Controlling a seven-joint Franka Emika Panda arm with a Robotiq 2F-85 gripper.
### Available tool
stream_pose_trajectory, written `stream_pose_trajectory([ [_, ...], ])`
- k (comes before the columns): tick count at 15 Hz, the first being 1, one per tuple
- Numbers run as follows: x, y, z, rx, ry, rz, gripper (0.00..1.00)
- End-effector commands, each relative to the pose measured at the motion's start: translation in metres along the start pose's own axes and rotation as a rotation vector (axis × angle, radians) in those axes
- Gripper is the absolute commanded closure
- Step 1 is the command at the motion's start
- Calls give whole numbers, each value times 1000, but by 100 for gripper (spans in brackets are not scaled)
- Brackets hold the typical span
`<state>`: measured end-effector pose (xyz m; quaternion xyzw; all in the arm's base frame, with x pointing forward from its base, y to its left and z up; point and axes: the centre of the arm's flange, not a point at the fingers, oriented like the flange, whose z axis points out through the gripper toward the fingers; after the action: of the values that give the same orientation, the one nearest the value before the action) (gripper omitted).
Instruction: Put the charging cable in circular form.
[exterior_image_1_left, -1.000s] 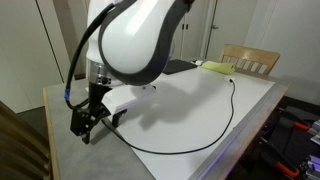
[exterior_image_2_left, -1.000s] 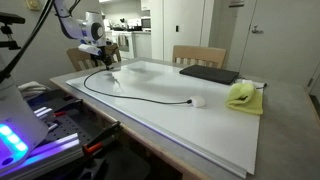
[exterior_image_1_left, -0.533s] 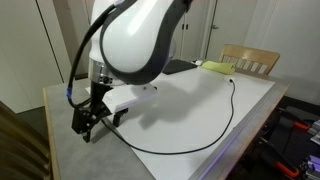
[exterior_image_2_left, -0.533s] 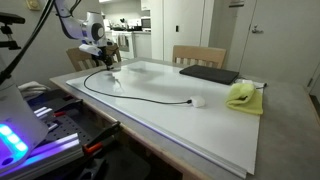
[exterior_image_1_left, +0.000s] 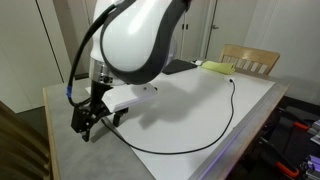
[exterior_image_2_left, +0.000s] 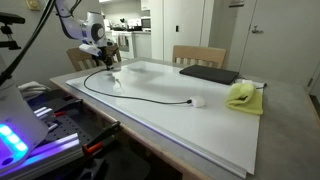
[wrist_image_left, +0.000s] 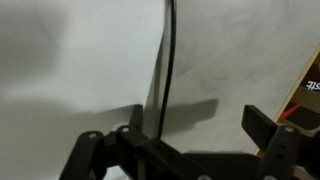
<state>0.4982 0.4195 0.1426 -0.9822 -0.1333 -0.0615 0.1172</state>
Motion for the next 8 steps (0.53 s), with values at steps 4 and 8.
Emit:
stream_pose_trajectory([
  [4, -6, -8, 1, 63, -14, -18, 0],
  [8, -12, -12, 6, 63, -28, -16, 0],
])
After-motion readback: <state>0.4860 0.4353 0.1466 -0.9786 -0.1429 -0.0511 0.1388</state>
